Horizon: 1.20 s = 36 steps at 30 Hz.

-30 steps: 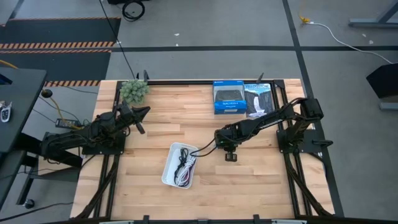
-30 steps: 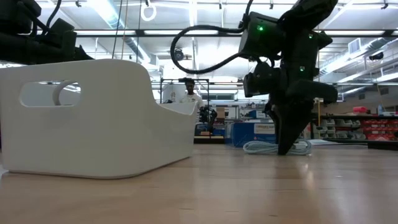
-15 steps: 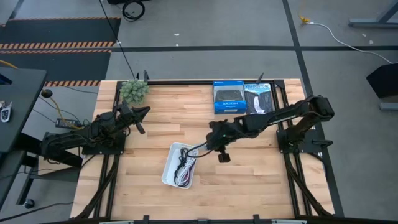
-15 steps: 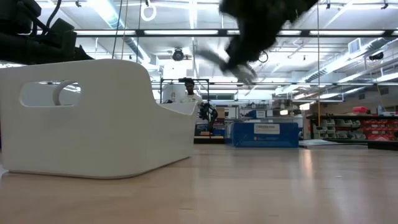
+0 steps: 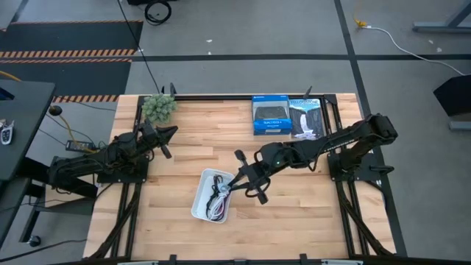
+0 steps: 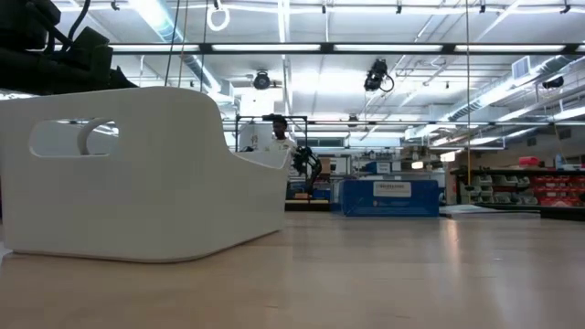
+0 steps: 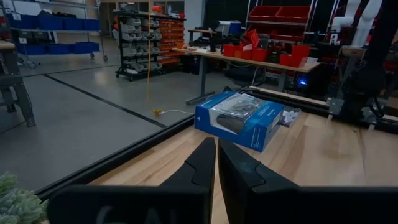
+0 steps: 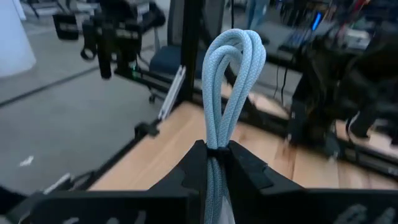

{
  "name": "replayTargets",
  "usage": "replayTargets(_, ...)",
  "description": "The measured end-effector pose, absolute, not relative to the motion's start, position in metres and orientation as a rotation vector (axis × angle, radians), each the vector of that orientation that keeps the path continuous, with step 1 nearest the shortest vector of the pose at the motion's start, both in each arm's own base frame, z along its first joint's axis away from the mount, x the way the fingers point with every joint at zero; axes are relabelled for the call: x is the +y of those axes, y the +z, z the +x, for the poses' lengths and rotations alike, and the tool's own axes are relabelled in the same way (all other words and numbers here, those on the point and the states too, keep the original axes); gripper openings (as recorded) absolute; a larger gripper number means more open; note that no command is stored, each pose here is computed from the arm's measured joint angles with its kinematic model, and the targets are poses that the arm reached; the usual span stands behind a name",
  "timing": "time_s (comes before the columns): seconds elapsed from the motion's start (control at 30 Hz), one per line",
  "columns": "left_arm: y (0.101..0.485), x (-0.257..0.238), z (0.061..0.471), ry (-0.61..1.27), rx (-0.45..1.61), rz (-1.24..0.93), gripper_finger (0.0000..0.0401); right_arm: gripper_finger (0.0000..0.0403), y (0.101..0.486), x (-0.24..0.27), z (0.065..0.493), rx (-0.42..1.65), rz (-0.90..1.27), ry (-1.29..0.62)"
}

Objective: Pick and place USB-C Cables
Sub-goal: Put the blue charger cable into the white bin

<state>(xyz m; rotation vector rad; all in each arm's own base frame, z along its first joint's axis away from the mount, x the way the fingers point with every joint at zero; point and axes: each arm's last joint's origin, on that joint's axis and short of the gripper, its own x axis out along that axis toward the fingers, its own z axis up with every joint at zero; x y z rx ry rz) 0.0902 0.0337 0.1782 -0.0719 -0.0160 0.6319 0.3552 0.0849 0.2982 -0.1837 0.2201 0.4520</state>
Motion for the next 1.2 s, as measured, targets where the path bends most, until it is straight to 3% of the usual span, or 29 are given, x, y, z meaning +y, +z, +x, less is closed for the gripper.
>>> replayTargets(0.57, 0.178, 0.034, 0.09, 0.632, -0.017, -0.072, 0.0025, 0.0049, 0.334, 0.128, 0.376, 0.06, -0.245, 0.506)
replayTargets(0.97, 0.177, 0.034, 0.091, 0.632, 0.003, -0.07, 0.0025, 0.0049, 0.277, 0.144, 0.434, 0.458, -0.25, 0.579)
replayTargets(1.2, 0.177, 0.034, 0.091, 0.632, 0.003, -0.071, 0.0025, 0.0049, 0.255, 0.148, 0.449, 0.48, -0.425, 0.579)
